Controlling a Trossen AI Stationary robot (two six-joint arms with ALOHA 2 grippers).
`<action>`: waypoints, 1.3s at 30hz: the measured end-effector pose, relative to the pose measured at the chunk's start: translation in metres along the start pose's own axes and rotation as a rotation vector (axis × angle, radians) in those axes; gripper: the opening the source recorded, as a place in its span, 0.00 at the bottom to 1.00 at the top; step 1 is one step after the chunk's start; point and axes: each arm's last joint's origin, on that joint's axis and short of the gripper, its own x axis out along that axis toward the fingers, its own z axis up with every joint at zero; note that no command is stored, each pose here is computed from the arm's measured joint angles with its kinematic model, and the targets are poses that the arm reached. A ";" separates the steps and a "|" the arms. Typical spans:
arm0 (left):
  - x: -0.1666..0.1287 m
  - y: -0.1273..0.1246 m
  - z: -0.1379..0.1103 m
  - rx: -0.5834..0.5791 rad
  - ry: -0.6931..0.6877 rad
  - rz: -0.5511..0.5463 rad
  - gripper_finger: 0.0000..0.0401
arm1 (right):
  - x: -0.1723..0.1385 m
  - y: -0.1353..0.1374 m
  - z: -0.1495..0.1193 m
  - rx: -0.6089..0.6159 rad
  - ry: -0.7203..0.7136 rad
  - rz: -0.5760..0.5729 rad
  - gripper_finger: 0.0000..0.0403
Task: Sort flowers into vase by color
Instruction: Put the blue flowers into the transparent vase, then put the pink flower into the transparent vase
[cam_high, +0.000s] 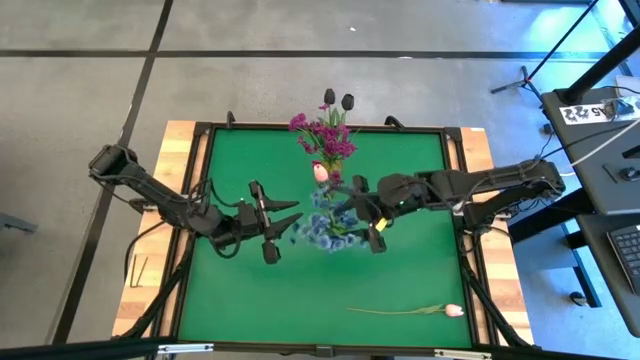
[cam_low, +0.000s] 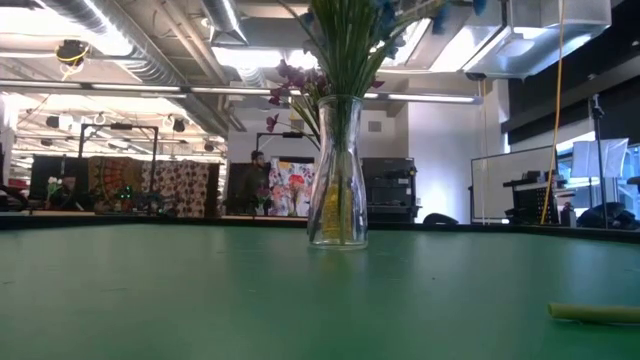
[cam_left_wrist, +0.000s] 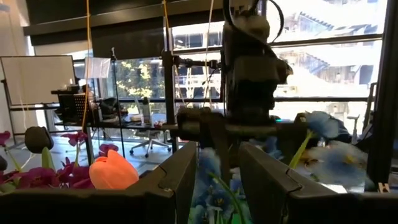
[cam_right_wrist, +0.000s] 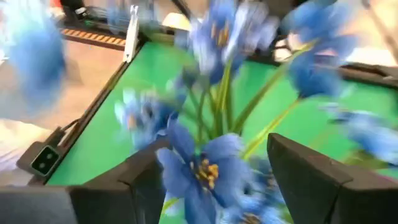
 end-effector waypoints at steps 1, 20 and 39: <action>0.000 -0.001 0.000 0.001 0.001 -0.001 0.30 | -0.005 0.001 0.004 -0.007 0.000 -0.011 0.65; -0.022 -0.014 0.004 -0.014 0.042 0.076 0.30 | -0.093 0.009 0.044 0.057 0.233 -0.011 0.65; -0.057 -0.043 -0.015 -0.208 0.242 -0.180 0.30 | -0.033 0.142 -0.100 0.220 0.531 0.139 0.65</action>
